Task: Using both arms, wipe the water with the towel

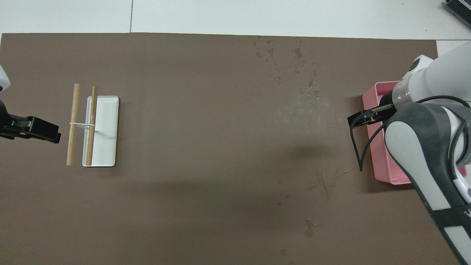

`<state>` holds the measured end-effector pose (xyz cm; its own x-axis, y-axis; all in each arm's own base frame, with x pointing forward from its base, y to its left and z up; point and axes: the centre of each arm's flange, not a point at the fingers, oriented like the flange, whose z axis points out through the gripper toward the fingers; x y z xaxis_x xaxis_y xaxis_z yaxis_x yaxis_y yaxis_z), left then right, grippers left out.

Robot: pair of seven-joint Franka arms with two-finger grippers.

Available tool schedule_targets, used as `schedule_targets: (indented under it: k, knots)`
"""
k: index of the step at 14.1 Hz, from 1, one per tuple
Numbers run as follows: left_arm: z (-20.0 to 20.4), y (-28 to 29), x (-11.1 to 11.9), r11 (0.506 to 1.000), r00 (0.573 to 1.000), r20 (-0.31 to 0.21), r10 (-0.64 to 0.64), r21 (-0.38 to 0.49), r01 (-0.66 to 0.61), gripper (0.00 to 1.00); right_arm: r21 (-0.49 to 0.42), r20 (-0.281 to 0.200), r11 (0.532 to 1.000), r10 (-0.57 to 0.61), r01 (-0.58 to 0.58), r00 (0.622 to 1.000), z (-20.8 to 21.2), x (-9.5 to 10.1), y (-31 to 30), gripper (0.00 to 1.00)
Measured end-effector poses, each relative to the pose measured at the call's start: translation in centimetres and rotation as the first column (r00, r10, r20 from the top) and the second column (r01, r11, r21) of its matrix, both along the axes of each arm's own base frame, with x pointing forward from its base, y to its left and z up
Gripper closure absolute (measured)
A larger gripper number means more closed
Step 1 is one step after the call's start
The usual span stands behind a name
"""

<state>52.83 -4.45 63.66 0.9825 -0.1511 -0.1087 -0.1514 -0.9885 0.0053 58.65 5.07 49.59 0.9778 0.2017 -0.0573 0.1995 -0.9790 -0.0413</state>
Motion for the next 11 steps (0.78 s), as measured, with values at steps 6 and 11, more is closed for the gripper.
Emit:
schedule_targets:
  k: [6, 11]
  knots:
    - [0.00, 0.00, 0.00, 1.000, 1.000, 0.000, 0.000, 0.000, 0.000, 0.00, -0.001, 0.002, 1.000, -0.013, 0.013, 1.000, 0.16, -0.02, 0.26, 0.00]
    - [0.00, 0.00, 0.00, 1.000, 1.000, 0.000, 0.000, 0.000, 0.000, 0.00, -0.004, -0.007, 1.000, -0.011, 0.011, 1.000, 0.56, -0.37, 0.32, 0.00]
